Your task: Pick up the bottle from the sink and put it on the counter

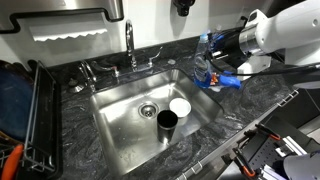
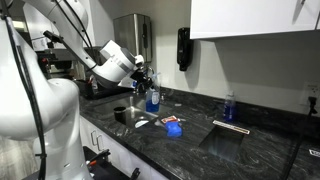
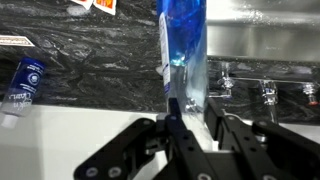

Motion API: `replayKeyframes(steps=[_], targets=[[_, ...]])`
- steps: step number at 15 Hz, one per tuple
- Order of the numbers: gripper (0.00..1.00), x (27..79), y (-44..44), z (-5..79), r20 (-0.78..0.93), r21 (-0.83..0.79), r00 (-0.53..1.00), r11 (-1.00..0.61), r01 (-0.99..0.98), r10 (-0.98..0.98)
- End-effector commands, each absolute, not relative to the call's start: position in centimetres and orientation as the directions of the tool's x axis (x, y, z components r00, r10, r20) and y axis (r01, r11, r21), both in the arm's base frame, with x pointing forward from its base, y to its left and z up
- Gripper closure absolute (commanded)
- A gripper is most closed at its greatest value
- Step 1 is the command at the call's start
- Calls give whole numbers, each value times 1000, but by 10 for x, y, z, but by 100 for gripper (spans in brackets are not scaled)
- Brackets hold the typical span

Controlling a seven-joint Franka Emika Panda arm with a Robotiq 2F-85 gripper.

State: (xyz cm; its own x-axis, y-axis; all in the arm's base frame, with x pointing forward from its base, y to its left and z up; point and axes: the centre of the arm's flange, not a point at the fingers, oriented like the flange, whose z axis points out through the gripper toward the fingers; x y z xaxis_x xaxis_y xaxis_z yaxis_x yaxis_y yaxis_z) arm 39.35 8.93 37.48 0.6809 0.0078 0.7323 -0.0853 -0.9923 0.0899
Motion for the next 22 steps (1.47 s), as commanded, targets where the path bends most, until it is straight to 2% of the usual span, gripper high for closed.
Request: replayKeyframes(steps=[1,15,22], targets=[[93,373,59,394,734,138,679,-982,-132,12],[93,394,-30,357,721,240,681,-968,-71,129],[93,429,-80,347,724,252,677,-964,-82,132]])
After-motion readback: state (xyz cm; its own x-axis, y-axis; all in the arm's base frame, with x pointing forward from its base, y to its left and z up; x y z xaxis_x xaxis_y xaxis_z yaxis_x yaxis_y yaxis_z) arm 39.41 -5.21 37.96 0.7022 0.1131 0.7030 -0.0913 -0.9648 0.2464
